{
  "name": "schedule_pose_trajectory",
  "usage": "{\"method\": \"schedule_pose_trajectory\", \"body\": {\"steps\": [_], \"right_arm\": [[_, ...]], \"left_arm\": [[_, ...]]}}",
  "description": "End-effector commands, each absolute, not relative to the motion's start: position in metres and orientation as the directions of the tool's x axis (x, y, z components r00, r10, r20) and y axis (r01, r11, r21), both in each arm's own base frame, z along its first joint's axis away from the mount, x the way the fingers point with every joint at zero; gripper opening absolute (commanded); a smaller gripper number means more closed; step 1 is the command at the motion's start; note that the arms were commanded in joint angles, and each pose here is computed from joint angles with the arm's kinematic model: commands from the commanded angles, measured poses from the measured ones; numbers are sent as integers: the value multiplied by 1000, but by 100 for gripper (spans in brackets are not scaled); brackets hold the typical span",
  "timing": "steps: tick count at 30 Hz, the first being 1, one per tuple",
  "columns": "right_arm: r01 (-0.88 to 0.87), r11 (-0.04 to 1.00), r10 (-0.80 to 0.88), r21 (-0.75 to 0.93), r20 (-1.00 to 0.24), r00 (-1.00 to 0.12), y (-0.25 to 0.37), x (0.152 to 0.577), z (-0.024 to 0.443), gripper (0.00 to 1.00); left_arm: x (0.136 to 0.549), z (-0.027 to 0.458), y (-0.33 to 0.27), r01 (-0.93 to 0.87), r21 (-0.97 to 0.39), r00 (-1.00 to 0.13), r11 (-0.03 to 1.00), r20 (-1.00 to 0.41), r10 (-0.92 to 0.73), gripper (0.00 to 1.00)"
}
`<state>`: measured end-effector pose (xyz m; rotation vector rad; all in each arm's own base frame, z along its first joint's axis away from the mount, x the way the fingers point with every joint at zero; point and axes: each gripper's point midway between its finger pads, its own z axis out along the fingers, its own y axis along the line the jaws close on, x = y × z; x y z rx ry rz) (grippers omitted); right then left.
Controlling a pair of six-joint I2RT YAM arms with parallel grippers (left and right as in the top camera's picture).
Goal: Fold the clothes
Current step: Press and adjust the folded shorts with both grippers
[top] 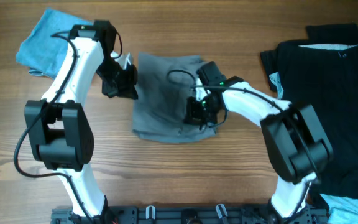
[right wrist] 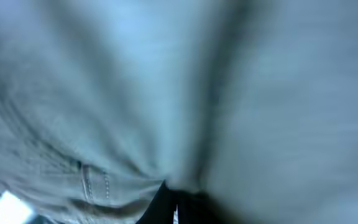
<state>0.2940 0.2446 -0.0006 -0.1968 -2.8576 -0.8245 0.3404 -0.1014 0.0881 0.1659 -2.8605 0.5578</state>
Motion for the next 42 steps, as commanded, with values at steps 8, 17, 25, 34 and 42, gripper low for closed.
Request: {"method": "schedule_pose_trajectory", "body": {"steps": [8,17,25,34,42], "right_arm": [[251,779,164,574,200,-966,225,321,7,6],[44,762,33,646,29,-999,231,328,40,7],[-132,729,5,672,-198,-980,234,337,113,8],[-159,841,82,517,-414,-907,215,385,114,7],[-19,919,200,395,-505,-840,190,437,72,8]], "left_arm": [[309,40,-155,-100,-508,-960,855,274,50,23],[343,-22,-137,-233,-233,-972,944,81,-220,4],[448,9,-105,-297,-353,-890,887,-234,-391,4],[490,125,-119,-151,-514,-909,844,-262,-323,50],[391,108,-116,-323,-379,-946,867,122,-299,75]]}}
